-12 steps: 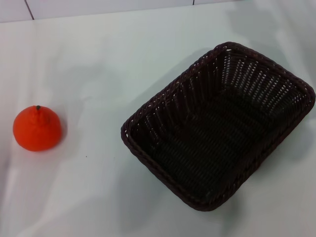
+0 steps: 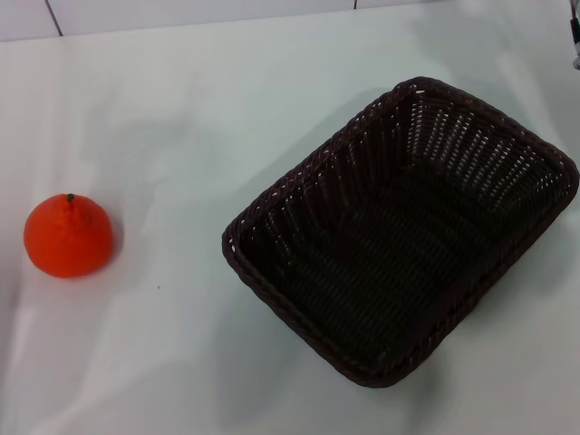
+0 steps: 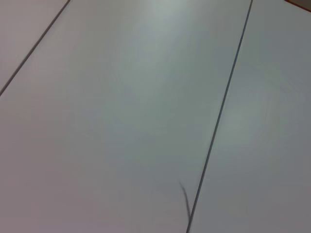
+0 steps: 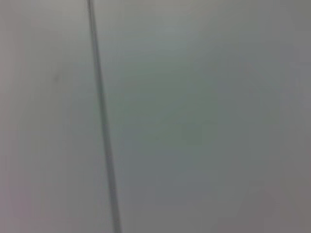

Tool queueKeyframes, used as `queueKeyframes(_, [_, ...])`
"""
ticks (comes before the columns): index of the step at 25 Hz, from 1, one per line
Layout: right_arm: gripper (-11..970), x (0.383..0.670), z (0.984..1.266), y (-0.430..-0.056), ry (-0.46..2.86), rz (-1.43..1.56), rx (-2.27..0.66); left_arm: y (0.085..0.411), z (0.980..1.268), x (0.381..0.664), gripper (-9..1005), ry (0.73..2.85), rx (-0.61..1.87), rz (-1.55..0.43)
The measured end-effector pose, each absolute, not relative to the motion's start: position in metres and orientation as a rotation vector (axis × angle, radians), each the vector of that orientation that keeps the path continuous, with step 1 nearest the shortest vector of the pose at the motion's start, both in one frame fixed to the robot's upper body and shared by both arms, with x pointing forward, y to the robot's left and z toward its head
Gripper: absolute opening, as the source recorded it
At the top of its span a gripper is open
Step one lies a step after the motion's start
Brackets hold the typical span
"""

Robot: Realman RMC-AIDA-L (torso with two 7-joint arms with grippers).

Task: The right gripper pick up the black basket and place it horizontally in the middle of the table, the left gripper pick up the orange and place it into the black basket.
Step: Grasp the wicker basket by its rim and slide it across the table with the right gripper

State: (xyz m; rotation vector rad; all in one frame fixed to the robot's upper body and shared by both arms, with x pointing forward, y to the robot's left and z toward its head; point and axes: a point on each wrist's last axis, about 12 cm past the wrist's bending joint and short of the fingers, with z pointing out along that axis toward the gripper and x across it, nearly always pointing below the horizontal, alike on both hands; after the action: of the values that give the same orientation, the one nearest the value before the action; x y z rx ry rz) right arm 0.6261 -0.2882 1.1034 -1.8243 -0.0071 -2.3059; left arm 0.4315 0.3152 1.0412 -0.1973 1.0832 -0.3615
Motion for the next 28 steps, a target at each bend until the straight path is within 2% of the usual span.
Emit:
queueKeyframes(4, [791, 0.642, 1.117, -0.288, -0.192, -2.067, -1.86, 0.316, 1.041, 0.432, 928, 1.087, -0.197, -0.36])
queueKeyframes(9, [790, 0.658, 1.159, -0.299, -0.459, -1.579, -1.996, 0.317, 1.042, 0.434, 924, 1.087, -0.19, -0.356])
queueKeyframes(18, [790, 0.644, 1.225, -0.318, -0.775, -0.958, -2.31, 0.319, 1.042, 0.438, 918, 1.095, -0.194, -0.342])
queueKeyframes(22, [790, 0.633, 1.238, -0.319, -0.881, -0.797, -2.378, 0.322, 1.043, 0.439, 915, 1.091, -0.195, -0.33])
queueKeyframes(28, [790, 0.628, 1.232, -0.322, -0.922, -0.618, -2.525, 0.323, 1.046, 0.44, 902, 1.078, -0.184, -0.326])
